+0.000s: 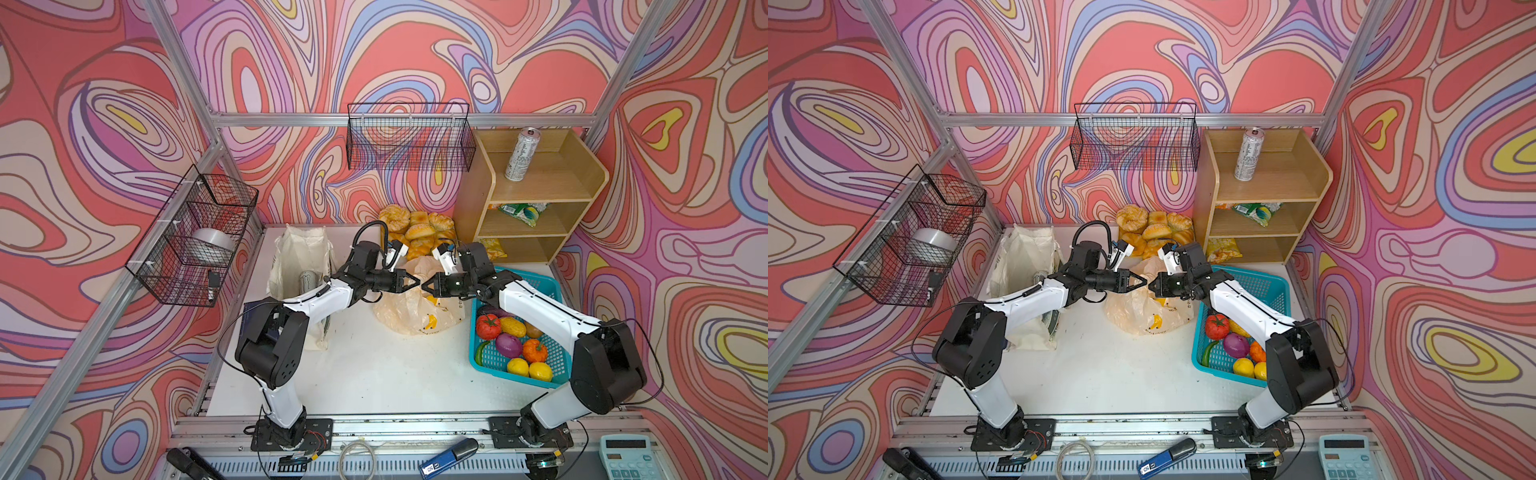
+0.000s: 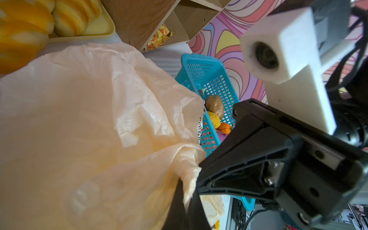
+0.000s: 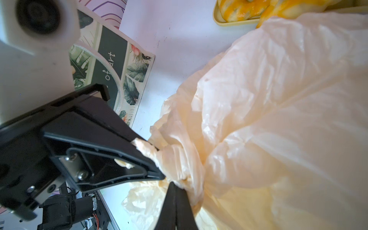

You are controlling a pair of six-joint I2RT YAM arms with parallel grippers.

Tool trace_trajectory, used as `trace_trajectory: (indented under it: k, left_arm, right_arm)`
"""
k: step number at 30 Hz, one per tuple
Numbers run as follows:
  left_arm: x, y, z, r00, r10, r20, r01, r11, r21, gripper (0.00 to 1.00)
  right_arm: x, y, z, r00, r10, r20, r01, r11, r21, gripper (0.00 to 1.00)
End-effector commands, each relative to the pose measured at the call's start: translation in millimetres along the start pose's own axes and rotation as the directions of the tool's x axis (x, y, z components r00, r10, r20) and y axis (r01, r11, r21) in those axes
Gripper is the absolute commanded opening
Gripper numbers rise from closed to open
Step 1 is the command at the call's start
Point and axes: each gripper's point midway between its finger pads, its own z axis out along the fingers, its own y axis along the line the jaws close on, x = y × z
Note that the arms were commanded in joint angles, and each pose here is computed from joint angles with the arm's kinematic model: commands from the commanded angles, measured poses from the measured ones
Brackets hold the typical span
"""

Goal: Place the mixed food into the grocery bags and tie them

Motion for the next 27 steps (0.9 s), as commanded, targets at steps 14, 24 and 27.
trace_trajectory:
  k: [14,24,27]
  left_arm:
    - [-14,-29,-20,0.887,0.435,0.156,-0.376,0.876,-0.302,0.00]
    - [-15,-42,-23,0.792,0.590,0.154,-0.497,0.771,-0.398,0.00]
    - [-14,-43,-23,0.784,0.603,0.147,-0.509,0.760,-0.403,0.00]
  right_arm:
    - [-33,31,-77,0.920,0.378,0.100,-0.350,0.911,-0.220,0.58]
    - [-18,45,-60,0.857,0.514,0.026,-0.483,0.820,-0.307,0.63]
    - [-14,48,-54,0.847,0.531,0.007,-0.500,0.802,-0.327,0.64]
